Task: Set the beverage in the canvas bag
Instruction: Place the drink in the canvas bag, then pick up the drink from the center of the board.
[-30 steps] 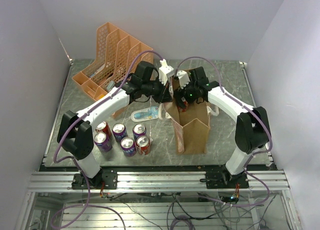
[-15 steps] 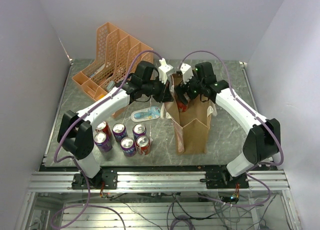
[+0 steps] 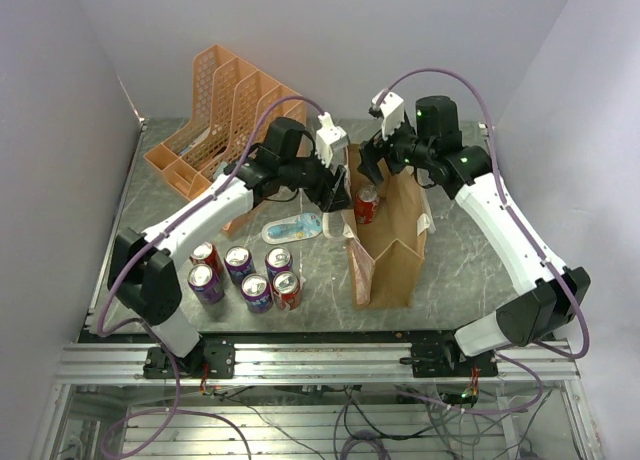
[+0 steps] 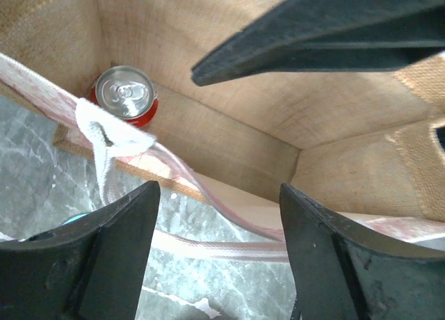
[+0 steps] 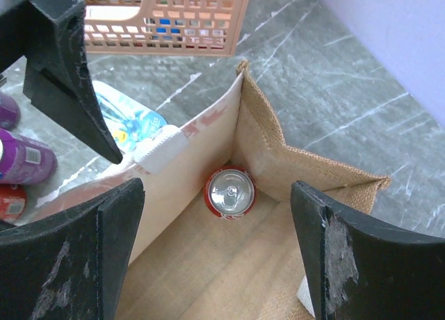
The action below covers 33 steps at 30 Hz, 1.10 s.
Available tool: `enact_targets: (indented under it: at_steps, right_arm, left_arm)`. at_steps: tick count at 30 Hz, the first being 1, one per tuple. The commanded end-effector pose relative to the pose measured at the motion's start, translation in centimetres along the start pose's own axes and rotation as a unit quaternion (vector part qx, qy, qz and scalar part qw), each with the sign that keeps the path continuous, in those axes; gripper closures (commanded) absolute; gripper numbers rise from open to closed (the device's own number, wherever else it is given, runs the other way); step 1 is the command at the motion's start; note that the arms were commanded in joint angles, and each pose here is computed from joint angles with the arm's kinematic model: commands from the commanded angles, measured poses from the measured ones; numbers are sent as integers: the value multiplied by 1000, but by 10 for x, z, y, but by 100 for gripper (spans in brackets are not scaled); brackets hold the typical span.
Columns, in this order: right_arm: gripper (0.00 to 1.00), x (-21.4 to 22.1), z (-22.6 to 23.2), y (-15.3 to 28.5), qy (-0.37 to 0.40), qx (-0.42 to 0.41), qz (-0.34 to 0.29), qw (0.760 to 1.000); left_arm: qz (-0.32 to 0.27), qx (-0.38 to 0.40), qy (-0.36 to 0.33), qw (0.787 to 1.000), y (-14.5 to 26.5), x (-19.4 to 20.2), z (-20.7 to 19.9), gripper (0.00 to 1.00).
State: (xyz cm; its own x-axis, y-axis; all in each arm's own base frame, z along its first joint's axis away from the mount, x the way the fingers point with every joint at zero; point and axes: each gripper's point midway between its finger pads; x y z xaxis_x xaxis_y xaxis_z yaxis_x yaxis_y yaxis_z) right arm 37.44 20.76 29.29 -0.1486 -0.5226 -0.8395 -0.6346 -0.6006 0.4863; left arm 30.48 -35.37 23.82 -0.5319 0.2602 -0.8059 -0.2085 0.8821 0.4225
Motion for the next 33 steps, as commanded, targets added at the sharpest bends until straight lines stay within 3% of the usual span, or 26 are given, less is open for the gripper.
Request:
enact_targets:
  at_steps: [1,8,15,27,33]
  right_arm:
    - [14,-21,10,18,-11,-16,-19,1000]
    - [12,-59,43,24,32,-53,-57,996]
    - [11,-84,102,7,66,-140,-72,985]
    - [11,-51,189,-56,132,-277,-24,951]
    - [11,-18,237,-79,144,-345,20,927]
  left_arm:
    - [-39,32,-78,996,36,-32,-34,16]
    - [-88,-23,-56,994,94,-42,-1,8]
    - [-128,-173,-20,976,175,-34,67,6]
    - [-143,-368,82,915,267,24,125,6]
    - [-155,-406,109,894,287,34,138,6]
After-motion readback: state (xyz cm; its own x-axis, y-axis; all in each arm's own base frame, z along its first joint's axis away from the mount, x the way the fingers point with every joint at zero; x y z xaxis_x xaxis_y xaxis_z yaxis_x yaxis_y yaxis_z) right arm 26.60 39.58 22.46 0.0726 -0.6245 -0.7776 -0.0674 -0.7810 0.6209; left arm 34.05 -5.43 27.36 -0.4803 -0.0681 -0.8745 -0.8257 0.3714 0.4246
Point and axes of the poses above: each gripper's point midway between its finger pads, its own y axis back along the fingers, its own z axis along the line the jaws close on, x = y × z, and after that the axes turned 7 degrees about y, right-handed
